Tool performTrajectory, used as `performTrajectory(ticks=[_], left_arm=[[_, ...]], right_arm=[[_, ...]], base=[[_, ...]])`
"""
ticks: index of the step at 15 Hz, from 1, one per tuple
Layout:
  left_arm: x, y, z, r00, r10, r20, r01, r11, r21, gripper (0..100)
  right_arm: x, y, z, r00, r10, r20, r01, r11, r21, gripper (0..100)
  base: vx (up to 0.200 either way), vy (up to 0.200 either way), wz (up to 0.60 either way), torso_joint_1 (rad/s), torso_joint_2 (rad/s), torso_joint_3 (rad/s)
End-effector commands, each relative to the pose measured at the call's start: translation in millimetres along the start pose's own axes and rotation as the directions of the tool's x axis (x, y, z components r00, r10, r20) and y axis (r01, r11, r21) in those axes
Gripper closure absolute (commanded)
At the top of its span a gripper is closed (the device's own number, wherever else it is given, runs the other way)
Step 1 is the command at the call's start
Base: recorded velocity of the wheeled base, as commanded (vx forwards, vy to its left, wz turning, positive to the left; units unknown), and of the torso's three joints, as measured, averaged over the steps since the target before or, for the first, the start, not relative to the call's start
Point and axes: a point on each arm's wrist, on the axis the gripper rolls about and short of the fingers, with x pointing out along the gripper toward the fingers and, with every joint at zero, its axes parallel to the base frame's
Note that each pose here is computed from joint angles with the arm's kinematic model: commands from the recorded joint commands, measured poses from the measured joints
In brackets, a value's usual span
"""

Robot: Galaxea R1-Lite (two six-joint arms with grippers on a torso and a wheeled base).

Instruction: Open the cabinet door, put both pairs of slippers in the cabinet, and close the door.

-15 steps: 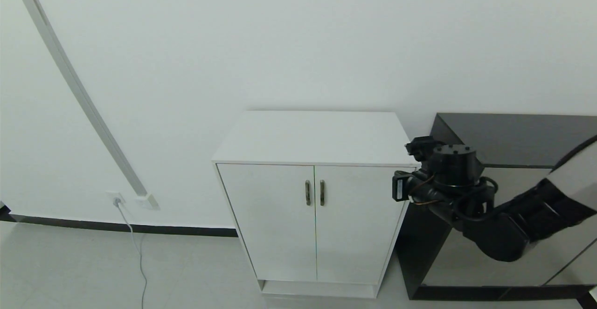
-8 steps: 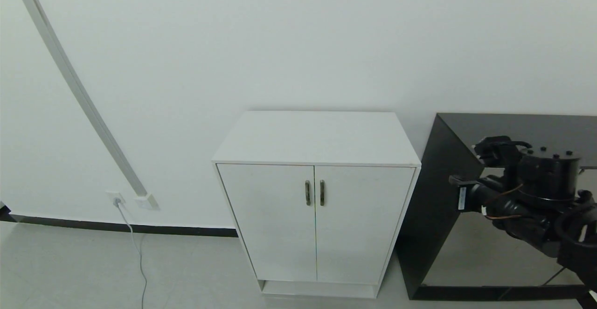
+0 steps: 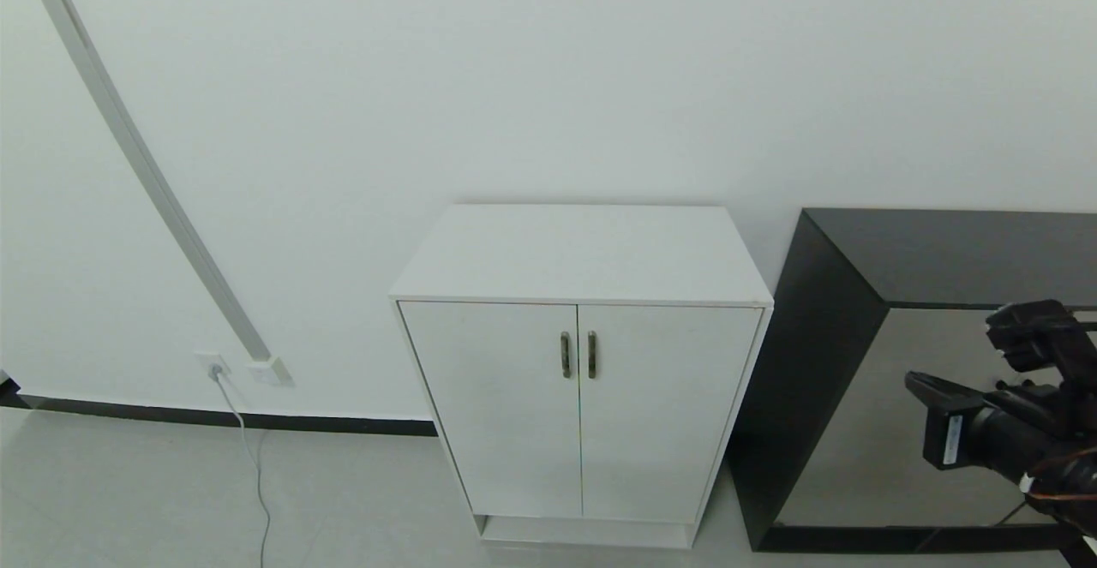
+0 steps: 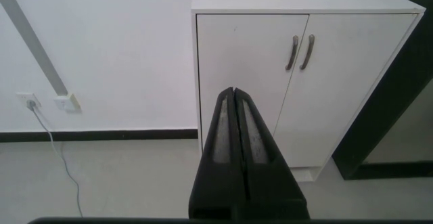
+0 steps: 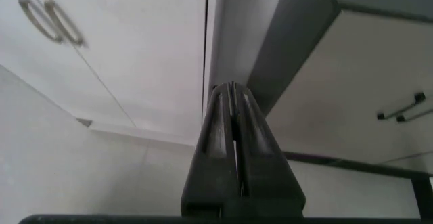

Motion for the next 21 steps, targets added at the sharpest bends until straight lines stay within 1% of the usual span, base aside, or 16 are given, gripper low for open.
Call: performTrajectory(ticks=[1, 3, 8, 13, 15, 18, 21], left_arm=[[0, 0.0, 0.0, 1.0, 0.0, 0.0, 0.0, 1.0, 0.0, 100], [0, 0.0, 0.0, 1.0, 0.0, 0.0, 0.0, 1.0, 0.0, 100], [0, 0.0, 0.0, 1.0, 0.0, 0.0, 0.0, 1.0, 0.0, 100], [0, 0.0, 0.0, 1.0, 0.0, 0.0, 0.0, 1.0, -0.001, 100], [0, 0.0, 0.0, 1.0, 0.001, 0.0, -0.001, 1.0, 0.0, 100], [0, 0.0, 0.0, 1.0, 0.0, 0.0, 0.0, 1.0, 0.0, 100], [0, 0.0, 0.0, 1.0, 0.0, 0.0, 0.0, 1.0, 0.0, 100]], right_arm=[[-22, -5, -7, 1.0, 0.006, 0.021, -0.006, 1.0, 0.001, 100], [-34, -8, -17, 1.0, 0.009, 0.011, -0.009, 1.0, -0.019, 100], [-65, -16, -39, 1.0, 0.011, 0.002, -0.011, 1.0, -0.023, 100], [-100, -25, -46, 1.0, 0.011, 0.015, -0.01, 1.0, -0.022, 100], [-116, -29, -49, 1.0, 0.018, 0.003, -0.018, 0.999, -0.029, 100], [-134, -32, -56, 0.995, 0.097, -0.026, -0.098, 0.995, -0.034, 100], [-143, -33, -71, 0.983, 0.168, -0.075, -0.171, 0.985, -0.038, 100]], base=[[0.0, 0.0, 0.0, 0.0, 0.0, 0.0], [0.0, 0.0, 0.0, 0.0, 0.0, 0.0], [0.0, 0.0, 0.0, 0.0, 0.0, 0.0], [0.0, 0.0, 0.0, 0.0, 0.0, 0.0], [0.0, 0.0, 0.0, 0.0, 0.0, 0.0], [0.0, 0.0, 0.0, 0.0, 0.0, 0.0], [0.0, 0.0, 0.0, 0.0, 0.0, 0.0]])
